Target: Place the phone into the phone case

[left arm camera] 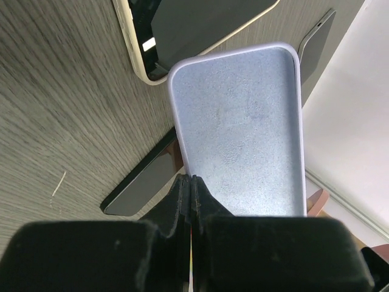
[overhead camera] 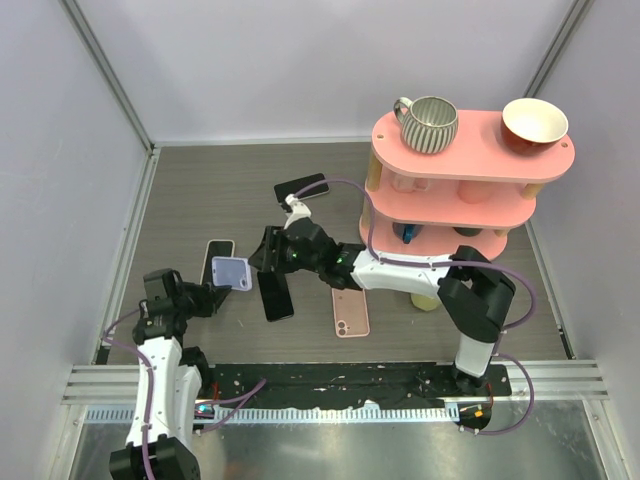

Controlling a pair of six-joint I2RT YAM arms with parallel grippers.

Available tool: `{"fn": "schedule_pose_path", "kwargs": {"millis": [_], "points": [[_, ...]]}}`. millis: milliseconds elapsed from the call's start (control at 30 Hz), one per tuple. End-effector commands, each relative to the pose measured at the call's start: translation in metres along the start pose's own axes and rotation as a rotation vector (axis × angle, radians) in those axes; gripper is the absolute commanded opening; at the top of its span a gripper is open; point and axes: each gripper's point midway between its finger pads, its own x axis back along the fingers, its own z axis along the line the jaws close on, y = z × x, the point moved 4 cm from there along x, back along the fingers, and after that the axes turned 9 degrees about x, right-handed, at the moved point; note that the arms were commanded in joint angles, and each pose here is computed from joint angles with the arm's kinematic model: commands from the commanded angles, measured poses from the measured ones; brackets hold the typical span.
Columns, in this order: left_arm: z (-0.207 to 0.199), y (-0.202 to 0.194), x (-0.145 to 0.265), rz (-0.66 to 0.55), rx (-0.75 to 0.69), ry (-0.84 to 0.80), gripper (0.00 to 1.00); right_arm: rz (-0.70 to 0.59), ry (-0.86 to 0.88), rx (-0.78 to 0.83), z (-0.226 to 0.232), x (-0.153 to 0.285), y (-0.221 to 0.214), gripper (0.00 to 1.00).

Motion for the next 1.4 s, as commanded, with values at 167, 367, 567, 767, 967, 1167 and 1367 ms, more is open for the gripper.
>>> {"fn": "schedule_pose_path", "kwargs": {"millis": [167,367,567,767,967,1167,1367], "points": [[-0.037,-0.009,0.012,0.043,-0.033,-0.133,0.00,-0.093,0.058,0.011,0.015,0.024,0.018,0.62],[-0.036,-0.008,0.010,0.040,-0.011,-0.129,0.00,-0.144,0.052,0.004,0.017,0.042,0.028,0.66],[-0.041,-0.011,0.013,0.055,-0.018,-0.143,0.00,-0.090,0.080,-0.012,0.020,0.026,0.018,0.67],[-0.051,-0.016,0.017,0.087,-0.090,-0.206,0.00,-0.037,0.079,-0.012,0.025,0.007,0.012,0.60],[-0.062,-0.023,0.021,0.130,-0.189,-0.287,0.00,-0.067,0.093,0.028,0.026,0.005,0.019,0.17],[-0.071,-0.039,0.026,0.258,-0.457,-0.437,0.59,0.005,0.061,0.186,-0.006,0.030,0.030,0.01],[-0.087,-0.046,0.043,0.219,-0.828,-0.529,0.58,0.194,0.076,0.357,-0.055,0.089,0.031,0.01]]}}
